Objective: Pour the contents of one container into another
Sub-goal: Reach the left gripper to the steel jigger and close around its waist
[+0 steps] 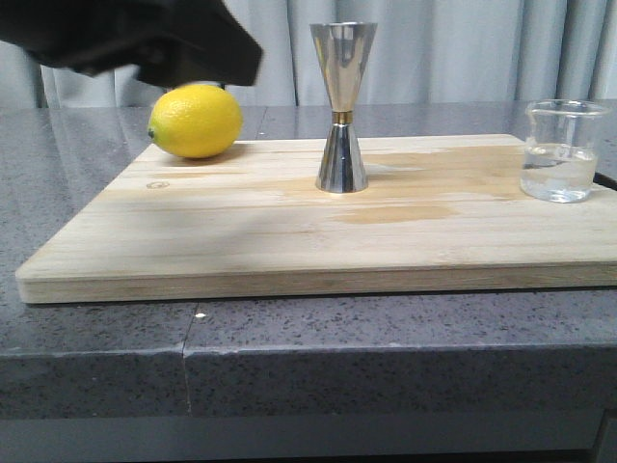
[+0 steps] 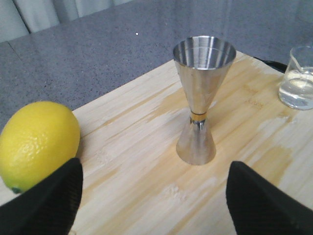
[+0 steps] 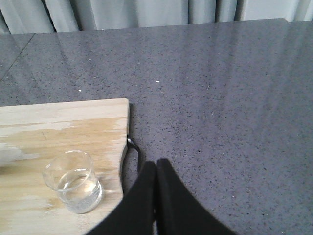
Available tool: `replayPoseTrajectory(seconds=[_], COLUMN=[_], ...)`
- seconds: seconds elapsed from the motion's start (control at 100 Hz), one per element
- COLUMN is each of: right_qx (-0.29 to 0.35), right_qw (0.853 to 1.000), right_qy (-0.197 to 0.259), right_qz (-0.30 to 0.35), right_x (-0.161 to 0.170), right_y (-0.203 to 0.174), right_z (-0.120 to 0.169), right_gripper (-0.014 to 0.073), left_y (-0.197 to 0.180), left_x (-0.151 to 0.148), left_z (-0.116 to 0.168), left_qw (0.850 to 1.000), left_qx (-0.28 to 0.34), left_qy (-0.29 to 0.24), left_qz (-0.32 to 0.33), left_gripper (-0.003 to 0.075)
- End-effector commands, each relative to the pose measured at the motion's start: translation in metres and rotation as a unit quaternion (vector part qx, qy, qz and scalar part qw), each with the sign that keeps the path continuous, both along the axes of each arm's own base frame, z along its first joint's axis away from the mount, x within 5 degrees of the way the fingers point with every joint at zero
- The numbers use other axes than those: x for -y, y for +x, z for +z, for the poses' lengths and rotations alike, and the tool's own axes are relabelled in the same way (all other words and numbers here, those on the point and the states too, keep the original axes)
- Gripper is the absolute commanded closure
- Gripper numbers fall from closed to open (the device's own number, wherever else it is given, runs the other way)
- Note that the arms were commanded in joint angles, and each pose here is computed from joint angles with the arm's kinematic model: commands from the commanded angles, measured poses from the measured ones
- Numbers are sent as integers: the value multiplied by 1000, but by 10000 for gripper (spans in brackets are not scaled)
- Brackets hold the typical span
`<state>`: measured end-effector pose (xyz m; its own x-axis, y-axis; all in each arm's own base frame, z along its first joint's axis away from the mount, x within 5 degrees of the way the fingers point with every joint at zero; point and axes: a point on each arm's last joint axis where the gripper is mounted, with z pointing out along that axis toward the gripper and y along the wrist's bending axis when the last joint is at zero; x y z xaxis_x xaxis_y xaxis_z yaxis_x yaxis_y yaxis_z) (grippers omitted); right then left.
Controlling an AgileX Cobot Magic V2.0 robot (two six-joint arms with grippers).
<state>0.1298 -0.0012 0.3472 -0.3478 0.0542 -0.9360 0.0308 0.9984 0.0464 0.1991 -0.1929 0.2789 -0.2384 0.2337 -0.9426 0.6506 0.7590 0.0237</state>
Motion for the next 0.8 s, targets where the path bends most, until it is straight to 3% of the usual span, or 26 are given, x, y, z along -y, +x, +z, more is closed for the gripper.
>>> replayPoseTrajectory(seconds=[0.0,0.26,0.44,0.79], right_qx=[58,80,85,86], right_qw=[998,997,996,996], right_qy=[-13,-13,-13,-13], right_qz=[1,2,2,2], right_x=[0,0,0,0], right_y=[2,3,3,3], right_z=[18,22,23,23], right_gripper=[662,662,662,662], left_y=[7,12,16,33], left_x=[10,41,51,76], left_z=[16,-12,-16,-20], left_qw=[996,994,987,985], left_qx=[70,78,85,78], left_qy=[-44,-71,-135,-156], left_qz=[31,24,10,2], left_gripper=[153,153,153,153])
